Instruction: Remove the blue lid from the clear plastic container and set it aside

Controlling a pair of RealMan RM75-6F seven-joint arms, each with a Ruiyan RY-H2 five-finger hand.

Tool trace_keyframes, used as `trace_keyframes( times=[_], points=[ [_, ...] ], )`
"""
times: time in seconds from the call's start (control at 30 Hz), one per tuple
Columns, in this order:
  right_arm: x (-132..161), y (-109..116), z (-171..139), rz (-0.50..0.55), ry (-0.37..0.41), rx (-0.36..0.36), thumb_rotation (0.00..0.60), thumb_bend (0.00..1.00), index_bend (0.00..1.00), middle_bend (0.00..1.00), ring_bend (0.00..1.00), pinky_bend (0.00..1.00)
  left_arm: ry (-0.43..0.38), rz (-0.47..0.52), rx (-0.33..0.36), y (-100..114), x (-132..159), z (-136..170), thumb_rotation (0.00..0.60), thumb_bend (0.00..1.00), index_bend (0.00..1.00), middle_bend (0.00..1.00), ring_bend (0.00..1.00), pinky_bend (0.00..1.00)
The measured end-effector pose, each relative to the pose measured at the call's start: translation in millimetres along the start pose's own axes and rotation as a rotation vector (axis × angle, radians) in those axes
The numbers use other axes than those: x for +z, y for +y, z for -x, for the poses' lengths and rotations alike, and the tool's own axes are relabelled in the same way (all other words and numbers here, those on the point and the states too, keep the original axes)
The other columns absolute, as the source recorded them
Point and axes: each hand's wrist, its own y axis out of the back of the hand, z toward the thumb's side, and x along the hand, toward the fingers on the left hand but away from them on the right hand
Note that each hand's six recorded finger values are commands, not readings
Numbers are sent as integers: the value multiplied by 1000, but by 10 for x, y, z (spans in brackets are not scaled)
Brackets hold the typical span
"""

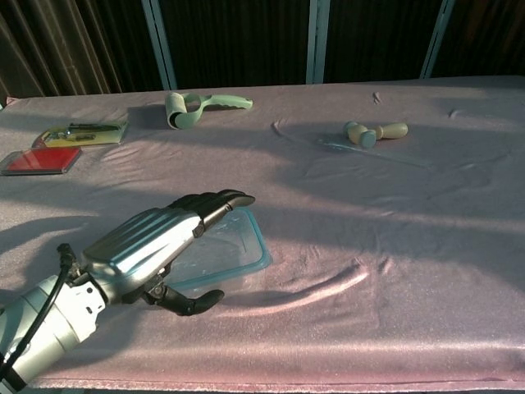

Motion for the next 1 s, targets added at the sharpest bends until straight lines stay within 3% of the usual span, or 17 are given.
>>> trace_keyframes(
  times=[0.3,0.6,1.0],
  points=[
    [8,5,-8,2,6,0,600,268,0,0,0,0,36,-5,-86,148,-79,20,600,286,0,0,0,0],
    [-3,10,-18,4,9,2,600,268,0,0,0,0,97,63,-175,226,-188,-17,600,291,0,0,0,0],
    [9,10,-24,2,10,3,600,268,0,0,0,0,101,42,-181,407,-232,-46,600,290,0,0,0,0]
  ],
)
